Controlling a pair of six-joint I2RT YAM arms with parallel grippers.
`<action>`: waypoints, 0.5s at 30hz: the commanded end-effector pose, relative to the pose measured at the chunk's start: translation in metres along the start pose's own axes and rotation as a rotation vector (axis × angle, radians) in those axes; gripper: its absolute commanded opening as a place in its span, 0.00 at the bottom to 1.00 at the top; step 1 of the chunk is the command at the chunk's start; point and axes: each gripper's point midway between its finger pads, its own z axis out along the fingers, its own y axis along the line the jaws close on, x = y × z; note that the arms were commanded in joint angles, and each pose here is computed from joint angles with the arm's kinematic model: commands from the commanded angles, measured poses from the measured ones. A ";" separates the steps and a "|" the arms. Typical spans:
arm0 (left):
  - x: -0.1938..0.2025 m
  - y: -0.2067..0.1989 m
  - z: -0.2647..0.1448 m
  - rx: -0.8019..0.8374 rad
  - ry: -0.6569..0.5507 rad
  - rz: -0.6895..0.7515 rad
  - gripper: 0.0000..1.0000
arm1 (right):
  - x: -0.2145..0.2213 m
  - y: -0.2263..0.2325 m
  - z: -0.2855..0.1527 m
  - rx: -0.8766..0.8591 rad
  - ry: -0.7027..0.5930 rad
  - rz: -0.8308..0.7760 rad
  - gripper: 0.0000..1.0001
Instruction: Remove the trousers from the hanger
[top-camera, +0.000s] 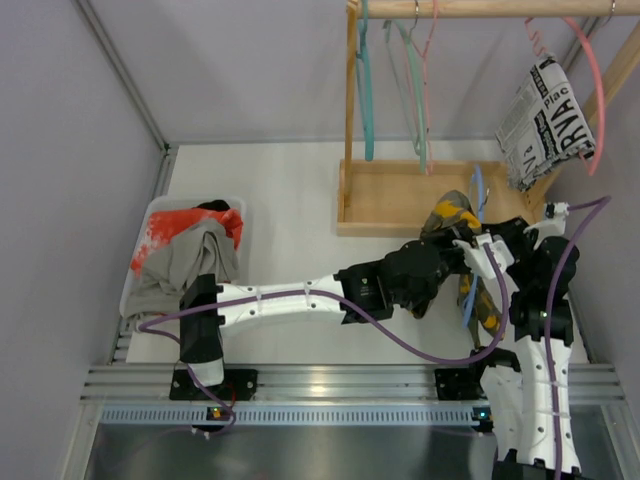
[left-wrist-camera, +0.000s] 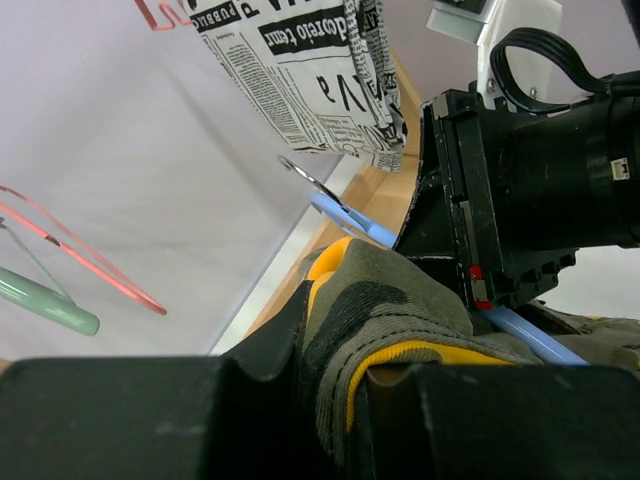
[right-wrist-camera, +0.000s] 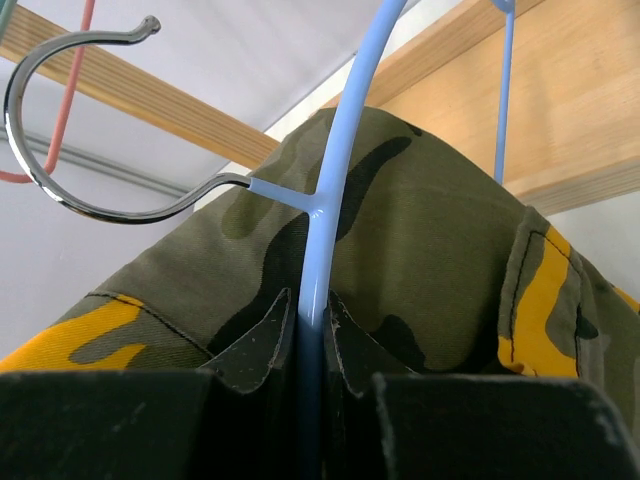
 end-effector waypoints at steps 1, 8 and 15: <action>-0.197 0.177 -0.082 -0.363 -0.609 -0.366 0.00 | 0.009 -0.036 0.009 0.084 0.034 -0.138 0.00; -0.213 0.205 -0.105 -0.413 -0.649 -0.330 0.00 | -0.012 -0.030 0.016 0.062 0.019 -0.010 0.00; -0.222 0.225 -0.123 -0.478 -0.692 -0.278 0.00 | -0.020 0.000 0.012 -0.064 0.060 0.234 0.00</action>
